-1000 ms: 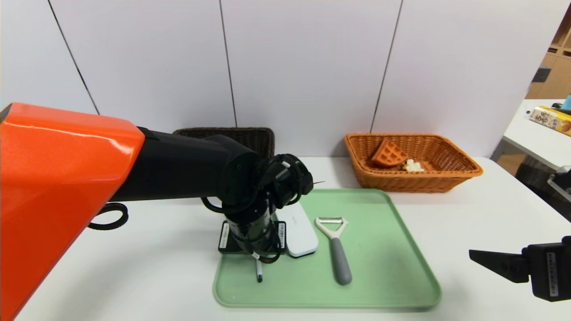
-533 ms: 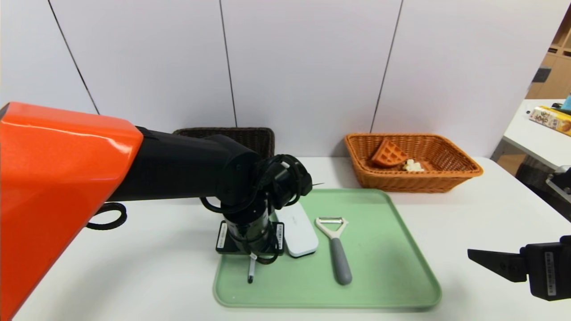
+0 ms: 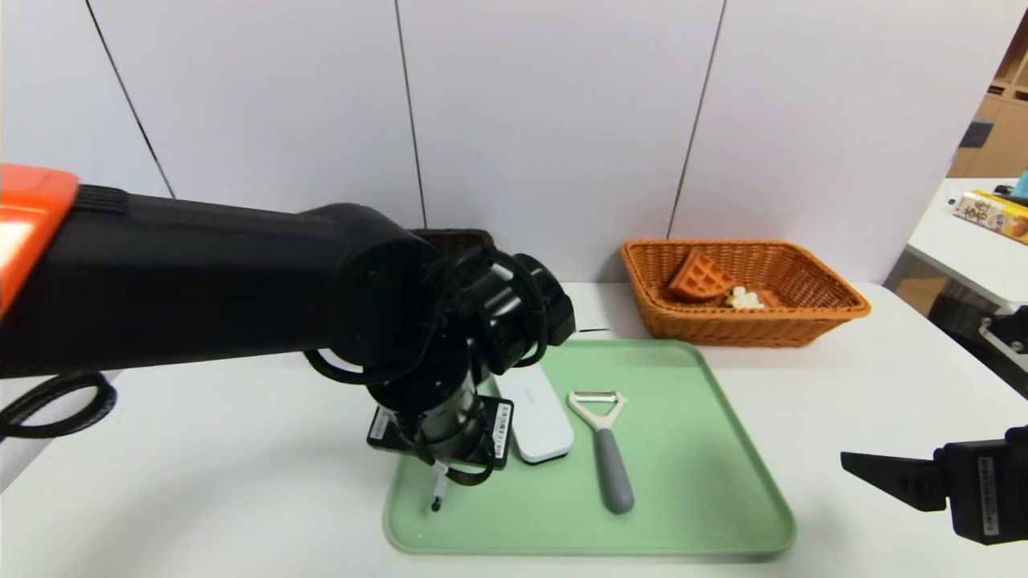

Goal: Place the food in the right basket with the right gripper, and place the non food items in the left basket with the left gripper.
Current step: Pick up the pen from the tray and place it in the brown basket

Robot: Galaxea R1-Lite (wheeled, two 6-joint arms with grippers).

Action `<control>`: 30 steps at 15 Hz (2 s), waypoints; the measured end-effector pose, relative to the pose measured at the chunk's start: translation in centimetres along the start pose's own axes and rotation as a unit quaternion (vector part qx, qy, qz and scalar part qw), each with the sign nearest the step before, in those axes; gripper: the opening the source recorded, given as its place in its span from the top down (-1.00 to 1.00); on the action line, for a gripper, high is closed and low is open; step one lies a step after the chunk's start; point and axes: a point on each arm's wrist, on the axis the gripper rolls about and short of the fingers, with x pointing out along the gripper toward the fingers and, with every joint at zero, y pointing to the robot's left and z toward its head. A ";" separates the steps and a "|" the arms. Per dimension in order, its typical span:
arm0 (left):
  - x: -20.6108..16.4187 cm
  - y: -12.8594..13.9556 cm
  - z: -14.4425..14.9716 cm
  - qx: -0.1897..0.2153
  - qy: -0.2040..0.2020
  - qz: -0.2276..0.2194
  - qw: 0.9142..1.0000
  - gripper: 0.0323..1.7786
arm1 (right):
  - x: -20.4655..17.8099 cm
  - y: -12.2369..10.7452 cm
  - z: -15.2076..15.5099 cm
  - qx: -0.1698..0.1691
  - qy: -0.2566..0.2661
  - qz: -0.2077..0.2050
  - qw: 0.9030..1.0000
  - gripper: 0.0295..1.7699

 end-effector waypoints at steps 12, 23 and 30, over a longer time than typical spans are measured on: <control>-10.5 6.5 -0.4 0.327 -0.139 0.019 0.935 0.94 | 0.1 0.0 0.0 -0.005 0.002 0.000 1.000 -0.92; -12.3 10.6 5.1 0.452 -0.226 0.052 0.862 0.94 | 0.0 -0.2 -0.5 -0.005 0.003 -0.002 1.000 -0.92; -7.2 12.4 9.8 0.494 -0.207 0.097 0.839 0.94 | -0.1 -0.2 -0.6 -0.006 0.003 -0.002 1.000 -0.92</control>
